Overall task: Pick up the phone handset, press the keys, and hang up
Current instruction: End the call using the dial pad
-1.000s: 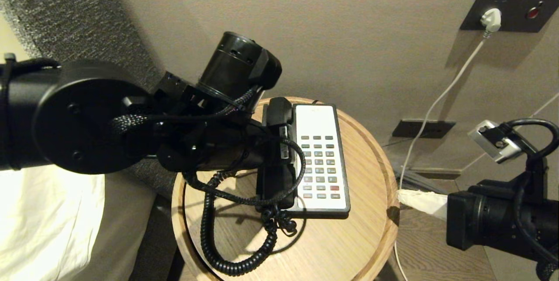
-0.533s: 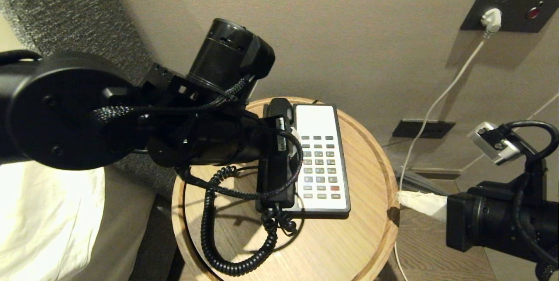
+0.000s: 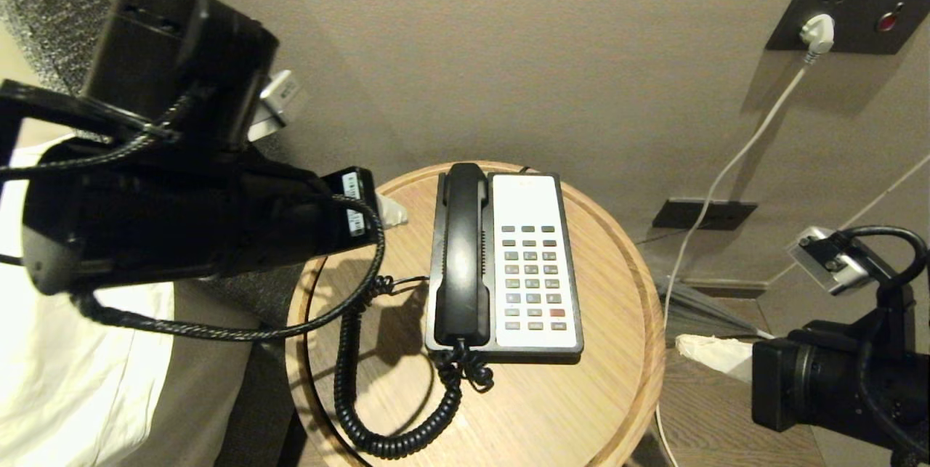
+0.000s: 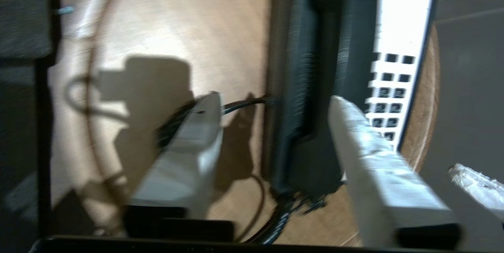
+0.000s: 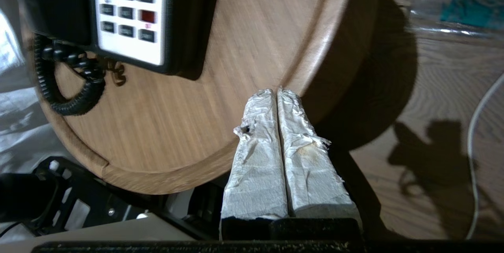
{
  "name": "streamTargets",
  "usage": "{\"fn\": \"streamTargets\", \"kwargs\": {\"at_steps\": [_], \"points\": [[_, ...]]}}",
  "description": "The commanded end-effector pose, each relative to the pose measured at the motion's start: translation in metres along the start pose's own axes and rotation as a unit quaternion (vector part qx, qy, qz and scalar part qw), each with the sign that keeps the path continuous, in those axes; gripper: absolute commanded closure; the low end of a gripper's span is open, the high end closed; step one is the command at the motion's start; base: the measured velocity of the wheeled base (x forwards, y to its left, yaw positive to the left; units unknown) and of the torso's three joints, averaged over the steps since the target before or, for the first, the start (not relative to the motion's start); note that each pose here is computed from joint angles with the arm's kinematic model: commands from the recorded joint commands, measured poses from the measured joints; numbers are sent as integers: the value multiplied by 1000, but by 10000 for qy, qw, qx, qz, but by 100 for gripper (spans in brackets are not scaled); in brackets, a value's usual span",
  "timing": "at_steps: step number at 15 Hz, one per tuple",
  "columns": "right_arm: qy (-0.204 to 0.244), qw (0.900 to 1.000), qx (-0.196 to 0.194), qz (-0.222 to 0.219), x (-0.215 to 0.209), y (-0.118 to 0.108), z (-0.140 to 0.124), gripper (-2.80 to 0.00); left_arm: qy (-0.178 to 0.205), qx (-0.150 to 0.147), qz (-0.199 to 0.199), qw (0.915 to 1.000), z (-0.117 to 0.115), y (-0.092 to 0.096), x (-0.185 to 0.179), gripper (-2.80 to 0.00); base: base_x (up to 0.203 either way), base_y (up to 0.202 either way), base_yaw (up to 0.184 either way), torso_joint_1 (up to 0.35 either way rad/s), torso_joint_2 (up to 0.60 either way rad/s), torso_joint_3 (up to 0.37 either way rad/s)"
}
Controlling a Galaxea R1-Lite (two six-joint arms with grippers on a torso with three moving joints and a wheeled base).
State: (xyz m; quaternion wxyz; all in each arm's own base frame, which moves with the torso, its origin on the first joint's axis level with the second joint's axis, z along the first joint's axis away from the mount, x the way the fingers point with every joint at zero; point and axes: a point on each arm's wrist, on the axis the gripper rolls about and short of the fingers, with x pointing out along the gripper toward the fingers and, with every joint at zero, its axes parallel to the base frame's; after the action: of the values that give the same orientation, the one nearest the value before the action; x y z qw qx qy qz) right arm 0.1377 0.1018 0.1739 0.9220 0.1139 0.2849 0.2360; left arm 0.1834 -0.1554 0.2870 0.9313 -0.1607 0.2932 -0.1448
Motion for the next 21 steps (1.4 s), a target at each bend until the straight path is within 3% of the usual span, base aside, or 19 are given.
{"fn": "streamTargets", "kwargs": {"at_steps": [1,4,7,8,12,15,19,21], "points": [[-157,9998,88,-102,-10,-8,-3,0,-557,-358,25,9978,6,32,-50,0,0,0,0,0,0,0],[-250,9990,205,-319,-13,-16,-2,0,-929,-703,342,9926,-9,70,-85,0,0,0,0,0,0,0],[-269,9989,214,-329,-14,-17,-2,0,-1086,-1055,498,9872,-21,88,-100,0,0,0,0,0,0,0],[-296,9989,208,-293,-14,-15,0,0,-1059,-1230,437,9858,-22,90,-101,0,0,0,0,0,0,0],[-415,9989,182,-112,-4,-10,7,0,-1148,-1351,260,9838,-24,90,-111,0,0,0,0,0,0,0],[-220,9979,-30,602,15,13,10,0,-1264,-1591,-163,9790,-31,94,-131,0,0,0,0,0,0,0],[-40,9968,-132,792,40,31,19,0,-1138,-1628,-679,9777,-37,94,-142,0,0,0,0,0,0,0],[-4,9962,-163,855,48,38,22,0,-1136,-1626,-701,9776,-37,94,-143,0,0,0,0,0,0,0]]}}
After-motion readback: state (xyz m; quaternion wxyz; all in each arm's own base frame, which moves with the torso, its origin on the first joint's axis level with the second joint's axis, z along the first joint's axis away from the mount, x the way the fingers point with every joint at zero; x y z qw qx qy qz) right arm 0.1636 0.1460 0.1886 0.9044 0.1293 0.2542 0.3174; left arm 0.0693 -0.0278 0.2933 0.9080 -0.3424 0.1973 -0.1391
